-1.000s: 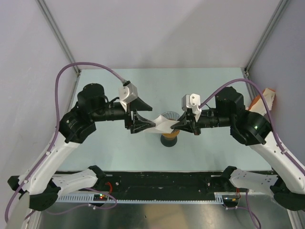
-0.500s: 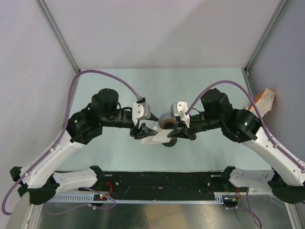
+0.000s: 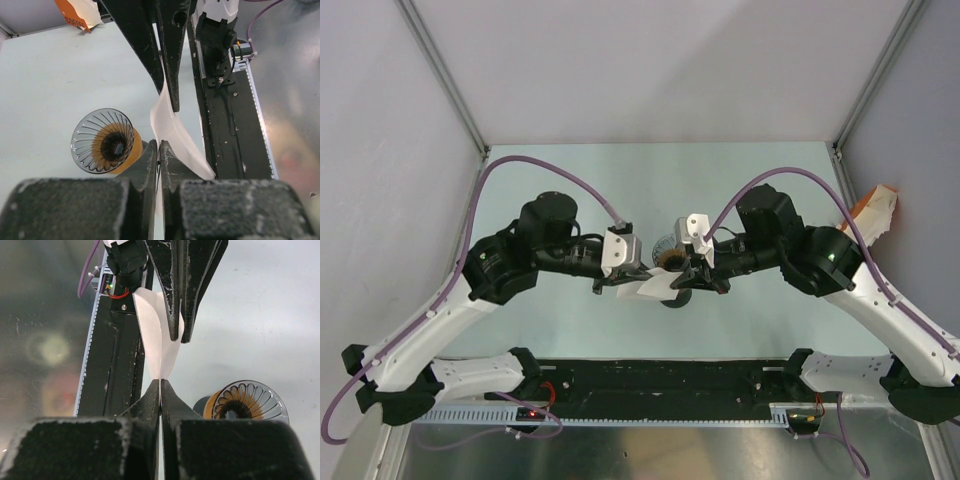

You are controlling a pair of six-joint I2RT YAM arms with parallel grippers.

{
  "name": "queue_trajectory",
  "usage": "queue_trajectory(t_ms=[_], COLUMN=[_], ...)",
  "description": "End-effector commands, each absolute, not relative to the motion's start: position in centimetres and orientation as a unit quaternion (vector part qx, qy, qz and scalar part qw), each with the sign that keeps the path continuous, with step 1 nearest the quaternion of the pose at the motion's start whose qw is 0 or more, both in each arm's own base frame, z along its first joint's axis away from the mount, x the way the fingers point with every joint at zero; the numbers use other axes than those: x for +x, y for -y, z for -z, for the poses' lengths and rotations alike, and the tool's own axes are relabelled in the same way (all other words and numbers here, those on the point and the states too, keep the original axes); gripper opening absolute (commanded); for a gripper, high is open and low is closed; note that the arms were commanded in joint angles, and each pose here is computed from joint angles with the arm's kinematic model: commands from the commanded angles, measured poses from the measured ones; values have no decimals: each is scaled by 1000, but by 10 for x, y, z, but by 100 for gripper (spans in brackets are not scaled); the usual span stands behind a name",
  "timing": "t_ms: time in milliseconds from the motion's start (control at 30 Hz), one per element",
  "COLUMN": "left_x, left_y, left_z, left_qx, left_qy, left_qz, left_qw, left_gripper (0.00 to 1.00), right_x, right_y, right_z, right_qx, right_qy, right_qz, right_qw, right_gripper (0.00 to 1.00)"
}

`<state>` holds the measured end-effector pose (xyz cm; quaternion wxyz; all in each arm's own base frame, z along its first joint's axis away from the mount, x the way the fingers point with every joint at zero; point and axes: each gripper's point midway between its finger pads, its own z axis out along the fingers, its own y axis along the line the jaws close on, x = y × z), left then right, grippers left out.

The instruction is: Place the coffee filter in the dripper

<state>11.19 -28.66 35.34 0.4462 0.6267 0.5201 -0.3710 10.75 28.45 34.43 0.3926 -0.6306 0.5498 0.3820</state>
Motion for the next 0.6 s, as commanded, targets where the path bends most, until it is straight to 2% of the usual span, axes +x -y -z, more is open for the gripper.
queue_trajectory(t_ms=[0,100,167,267,333,367,433,567], left_x=[107,106,108,122,133,139,147,157], left_y=[286,285,284,285,284,284,285,286], left_z=[-354,-358,-362,-374,-386,-392,-403,-420], left_qx=[639,630,611,562,518,495,458,407], left_qy=[-504,-512,-532,-571,-598,-611,-623,-630], left_qz=[367,373,380,404,430,443,466,497], left_qw=[450,450,447,441,435,432,429,436], left_gripper=[2,0,0,0,0,0,0,0], right_x=[104,109,115,129,137,141,147,159], right_y=[-285,-285,-283,-275,-268,-264,-257,-249], right_z=[-362,-364,-368,-378,-384,-386,-389,-383], right_qx=[-632,-621,-605,-565,-535,-520,-497,-479], right_qy=[-533,-541,-552,-575,-587,-593,-594,-589], right_qz=[-389,-391,-393,-396,-397,-396,-386,-342], right_qw=[407,411,418,441,460,471,501,554], right_gripper=[0,0,17,55,73,78,83,85])
